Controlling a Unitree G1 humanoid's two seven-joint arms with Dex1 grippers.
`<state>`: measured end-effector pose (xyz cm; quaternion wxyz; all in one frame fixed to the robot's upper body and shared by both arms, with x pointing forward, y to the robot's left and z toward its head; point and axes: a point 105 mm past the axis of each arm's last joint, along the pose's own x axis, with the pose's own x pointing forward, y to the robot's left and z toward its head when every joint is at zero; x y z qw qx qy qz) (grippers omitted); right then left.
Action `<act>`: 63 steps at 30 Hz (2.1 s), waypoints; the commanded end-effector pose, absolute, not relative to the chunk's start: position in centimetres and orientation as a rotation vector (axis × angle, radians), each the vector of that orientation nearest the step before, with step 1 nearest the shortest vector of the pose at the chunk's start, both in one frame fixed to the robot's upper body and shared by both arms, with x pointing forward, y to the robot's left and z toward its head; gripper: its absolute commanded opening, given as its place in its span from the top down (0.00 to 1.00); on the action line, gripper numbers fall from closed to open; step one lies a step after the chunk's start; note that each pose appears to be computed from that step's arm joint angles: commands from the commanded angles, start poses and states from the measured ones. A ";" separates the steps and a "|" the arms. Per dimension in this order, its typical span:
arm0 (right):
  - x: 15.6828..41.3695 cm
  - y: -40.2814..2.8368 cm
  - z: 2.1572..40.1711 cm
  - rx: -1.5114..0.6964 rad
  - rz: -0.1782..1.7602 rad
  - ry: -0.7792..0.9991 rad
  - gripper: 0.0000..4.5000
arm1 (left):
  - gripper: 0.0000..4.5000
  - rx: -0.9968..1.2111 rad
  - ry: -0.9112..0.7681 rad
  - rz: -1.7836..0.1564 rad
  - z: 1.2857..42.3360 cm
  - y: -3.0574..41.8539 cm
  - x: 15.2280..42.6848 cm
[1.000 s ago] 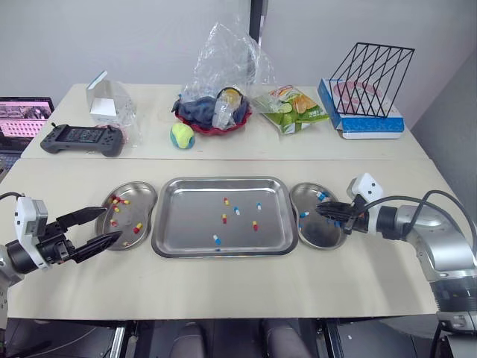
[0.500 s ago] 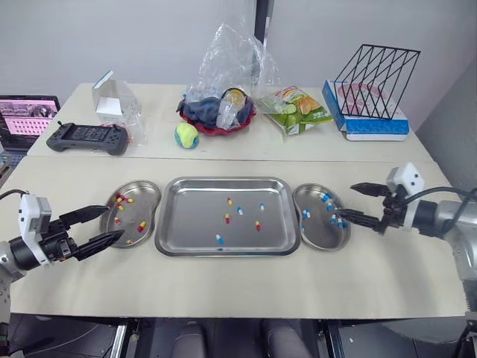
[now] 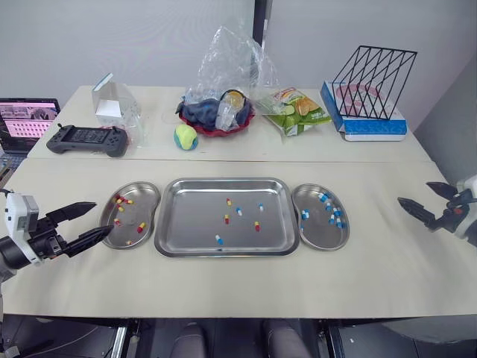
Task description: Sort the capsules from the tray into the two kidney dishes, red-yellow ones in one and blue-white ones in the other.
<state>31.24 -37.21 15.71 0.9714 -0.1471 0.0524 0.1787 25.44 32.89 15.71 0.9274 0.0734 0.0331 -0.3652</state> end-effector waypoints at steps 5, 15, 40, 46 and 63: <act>31.3 -36.7 16.5 -0.297 0.374 0.048 0.00 | 0.00 0.190 0.036 -0.712 16.9 33.8 25.4; 31.5 -36.4 16.6 -0.280 0.385 0.043 0.00 | 0.00 0.197 0.030 -0.707 16.9 33.9 25.6; 33.1 -17.1 20.0 -0.307 1.048 -0.019 0.00 | 0.00 0.171 0.045 -0.714 16.7 33.5 23.8; 31.4 -9.2 19.0 -0.307 1.229 -0.012 0.00 | 0.00 0.177 0.053 -0.722 16.8 33.3 23.3; 31.1 0.0 13.9 -0.271 1.234 0.210 0.00 | 0.00 0.200 0.042 -0.696 17.1 33.3 22.9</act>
